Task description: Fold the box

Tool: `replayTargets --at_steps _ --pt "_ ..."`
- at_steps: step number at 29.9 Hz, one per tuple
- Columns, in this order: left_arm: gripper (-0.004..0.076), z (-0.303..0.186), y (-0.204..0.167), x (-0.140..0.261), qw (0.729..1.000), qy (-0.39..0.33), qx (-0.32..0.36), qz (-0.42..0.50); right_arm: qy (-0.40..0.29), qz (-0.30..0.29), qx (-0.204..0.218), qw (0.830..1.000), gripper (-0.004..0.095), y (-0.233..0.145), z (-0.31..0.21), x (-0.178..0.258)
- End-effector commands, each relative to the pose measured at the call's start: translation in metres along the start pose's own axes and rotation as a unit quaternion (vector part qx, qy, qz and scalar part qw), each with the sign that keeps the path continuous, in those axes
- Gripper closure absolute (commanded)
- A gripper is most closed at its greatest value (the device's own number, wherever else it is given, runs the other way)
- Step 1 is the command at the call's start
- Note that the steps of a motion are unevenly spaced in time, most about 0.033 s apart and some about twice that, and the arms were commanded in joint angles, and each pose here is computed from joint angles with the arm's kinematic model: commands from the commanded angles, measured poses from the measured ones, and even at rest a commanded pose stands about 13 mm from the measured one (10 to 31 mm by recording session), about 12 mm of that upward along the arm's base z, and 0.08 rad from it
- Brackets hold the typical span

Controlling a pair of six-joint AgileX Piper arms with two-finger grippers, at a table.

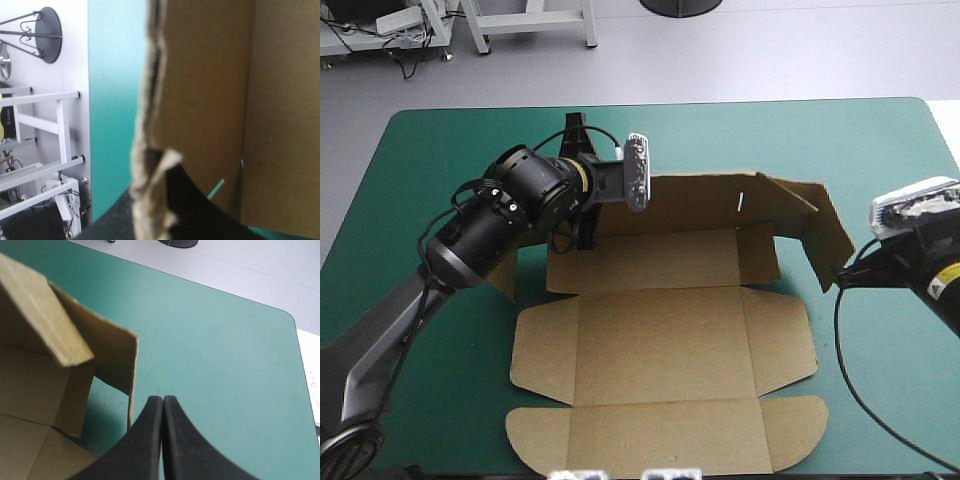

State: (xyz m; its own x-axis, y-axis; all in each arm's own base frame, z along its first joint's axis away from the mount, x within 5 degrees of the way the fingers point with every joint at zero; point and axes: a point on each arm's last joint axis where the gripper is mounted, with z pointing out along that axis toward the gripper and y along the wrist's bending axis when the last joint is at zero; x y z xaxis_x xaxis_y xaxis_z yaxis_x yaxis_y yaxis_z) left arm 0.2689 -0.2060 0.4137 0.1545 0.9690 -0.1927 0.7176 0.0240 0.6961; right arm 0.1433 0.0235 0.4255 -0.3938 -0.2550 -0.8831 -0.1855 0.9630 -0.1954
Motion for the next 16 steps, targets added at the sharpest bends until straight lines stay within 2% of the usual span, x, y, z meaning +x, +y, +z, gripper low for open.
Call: replayTargets --at_steps 1,6,9,14,16 --pt "0.0734 -0.023 0.001 0.002 0.998 -0.045 -0.047 0.012 -0.033 -0.013 0.01 0.999 0.0926 -0.004 0.007 -0.027" --pt "0.0734 -0.024 -0.003 0.006 0.993 -0.064 -0.095 -0.01 -0.014 -0.02 0.01 1.0 0.0926 -0.005 0.024 -0.047" --pt "0.0734 -0.02 -0.011 0.009 0.993 -0.065 -0.096 -0.015 0.004 -0.031 0.007 0.999 0.0926 -0.006 0.034 -0.063" --pt "0.0734 -0.005 -0.028 0.016 0.993 -0.06 -0.105 0.014 0.028 -0.051 -0.039 0.998 0.0926 -0.001 0.043 -0.087" --pt "0.0734 -0.001 -0.03 0.017 0.989 -0.067 -0.133 0.008 0.044 -0.057 -0.057 0.996 0.0926 0.001 0.05 -0.094"
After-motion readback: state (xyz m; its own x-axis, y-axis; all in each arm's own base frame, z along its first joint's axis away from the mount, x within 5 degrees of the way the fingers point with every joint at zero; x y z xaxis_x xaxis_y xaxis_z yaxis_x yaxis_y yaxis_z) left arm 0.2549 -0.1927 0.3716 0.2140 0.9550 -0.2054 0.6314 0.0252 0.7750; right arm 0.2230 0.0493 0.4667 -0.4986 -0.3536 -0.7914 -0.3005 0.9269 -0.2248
